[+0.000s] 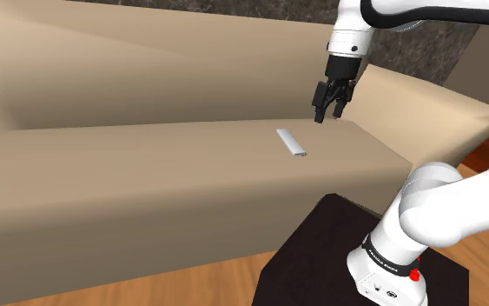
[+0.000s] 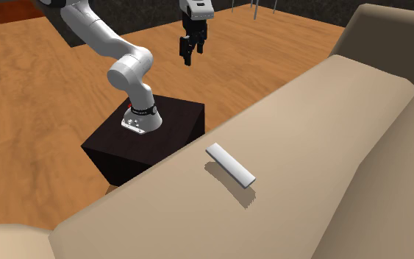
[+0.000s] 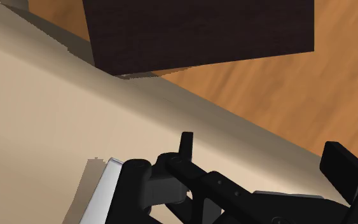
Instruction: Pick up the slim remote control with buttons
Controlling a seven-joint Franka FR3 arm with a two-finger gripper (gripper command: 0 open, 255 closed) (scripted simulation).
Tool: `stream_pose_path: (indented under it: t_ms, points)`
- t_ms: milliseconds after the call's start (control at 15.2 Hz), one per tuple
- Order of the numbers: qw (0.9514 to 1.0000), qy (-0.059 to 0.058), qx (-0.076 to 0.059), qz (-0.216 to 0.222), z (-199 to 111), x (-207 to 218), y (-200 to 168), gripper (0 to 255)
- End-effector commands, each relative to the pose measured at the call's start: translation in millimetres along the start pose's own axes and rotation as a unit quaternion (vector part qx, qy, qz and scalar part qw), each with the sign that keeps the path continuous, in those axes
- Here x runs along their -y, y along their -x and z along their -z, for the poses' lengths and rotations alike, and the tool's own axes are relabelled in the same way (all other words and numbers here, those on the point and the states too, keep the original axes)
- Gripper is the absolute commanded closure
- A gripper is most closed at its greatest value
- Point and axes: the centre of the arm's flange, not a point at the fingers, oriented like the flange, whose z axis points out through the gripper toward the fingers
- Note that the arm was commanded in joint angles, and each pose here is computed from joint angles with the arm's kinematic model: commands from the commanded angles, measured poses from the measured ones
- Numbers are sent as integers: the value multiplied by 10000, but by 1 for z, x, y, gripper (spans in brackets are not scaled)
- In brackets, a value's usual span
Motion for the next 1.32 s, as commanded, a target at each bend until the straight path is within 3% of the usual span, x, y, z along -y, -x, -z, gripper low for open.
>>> stream_pose_path:
  t_ms: [0,1254]
  points:
    - [10000,0,0,0,0,0,0,0]
    - [9960,294,-350,-773,-126,-118,-165,0]
